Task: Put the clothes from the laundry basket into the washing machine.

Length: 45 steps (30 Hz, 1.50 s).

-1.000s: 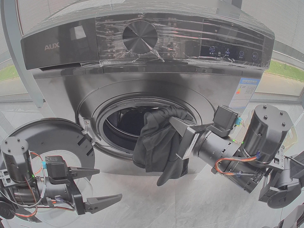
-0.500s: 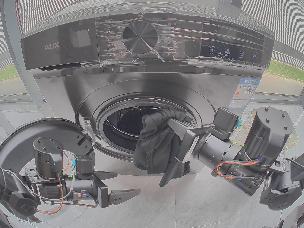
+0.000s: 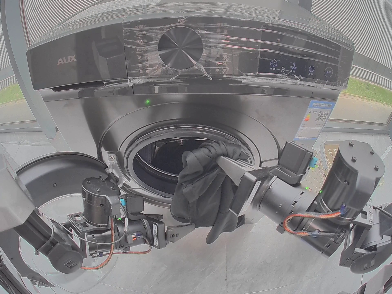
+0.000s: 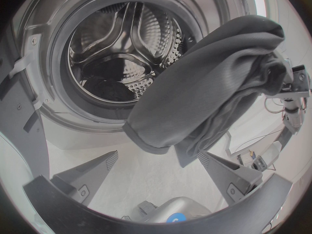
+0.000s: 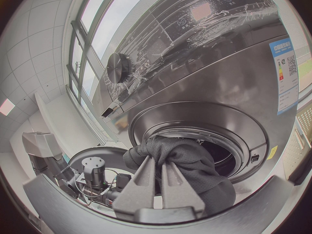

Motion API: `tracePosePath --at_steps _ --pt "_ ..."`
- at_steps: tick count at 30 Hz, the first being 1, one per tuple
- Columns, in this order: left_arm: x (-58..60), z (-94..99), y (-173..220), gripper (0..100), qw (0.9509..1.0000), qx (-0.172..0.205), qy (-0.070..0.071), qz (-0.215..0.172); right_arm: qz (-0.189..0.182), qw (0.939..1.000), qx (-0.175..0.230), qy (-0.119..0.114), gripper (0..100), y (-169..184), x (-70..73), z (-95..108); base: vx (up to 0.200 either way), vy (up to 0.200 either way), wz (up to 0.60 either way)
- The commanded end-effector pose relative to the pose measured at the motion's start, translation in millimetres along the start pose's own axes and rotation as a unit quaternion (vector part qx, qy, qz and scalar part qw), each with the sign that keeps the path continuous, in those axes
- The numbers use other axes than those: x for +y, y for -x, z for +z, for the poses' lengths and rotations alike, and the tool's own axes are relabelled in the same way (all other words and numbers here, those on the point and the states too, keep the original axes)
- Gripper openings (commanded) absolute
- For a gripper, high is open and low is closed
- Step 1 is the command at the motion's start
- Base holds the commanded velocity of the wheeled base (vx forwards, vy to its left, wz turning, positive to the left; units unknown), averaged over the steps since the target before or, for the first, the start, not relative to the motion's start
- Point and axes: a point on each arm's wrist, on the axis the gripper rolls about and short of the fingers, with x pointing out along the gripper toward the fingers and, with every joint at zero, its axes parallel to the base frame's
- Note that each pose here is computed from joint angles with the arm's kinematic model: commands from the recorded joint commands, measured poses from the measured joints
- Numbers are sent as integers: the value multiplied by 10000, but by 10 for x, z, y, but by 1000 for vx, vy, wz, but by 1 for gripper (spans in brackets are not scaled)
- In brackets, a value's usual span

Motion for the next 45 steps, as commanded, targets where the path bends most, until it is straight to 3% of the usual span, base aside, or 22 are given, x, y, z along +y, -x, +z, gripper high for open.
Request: tracePosePath --at_steps 1,6,13,16,21,31,32,39,44,45 --pt "63 -88 -90 100 9996 173 25 216 24 10000 -25 -4 0 18 8 17 0 0 0" --pt "95 -84 -168 100 9987 34 -12 500 45 10000 -16 -5 0 18 21 11 0 0 0" --pt "96 5 -277 100 9979 -557 -114 314 107 9999 -93 -9 0 25 42 22 0 0 0" --pt "113 -18 -320 100 9972 -658 -237 251 107 9999 -93 -1 0 25 42 22 0 0 0" --pt "139 -33 -426 100 9952 -920 -317 139 112 9999 -84 1 0 24 45 16 0 0 0" --pt "73 -61 -489 100 9911 -1209 -479 -274 102 9999 -80 4 0 24 39 14 0 0 0" --pt "71 -58 -489 0 9909 -1221 -483 -286 109 9999 -77 4 0 24 40 14 0 0 0" --pt "-12 -38 -394 0 9872 -1432 -547 -437 77 10000 -35 23 0 24 16 -10 0 0 0" --pt "-187 -43 -68 0 9838 -1540 -631 -662 -92 9998 108 109 0 45 -121 -71 0 0 0" --pt "-259 -56 53 0 9825 -1562 -666 -764 -205 9995 167 148 0 49 -209 -89 0 0 0"
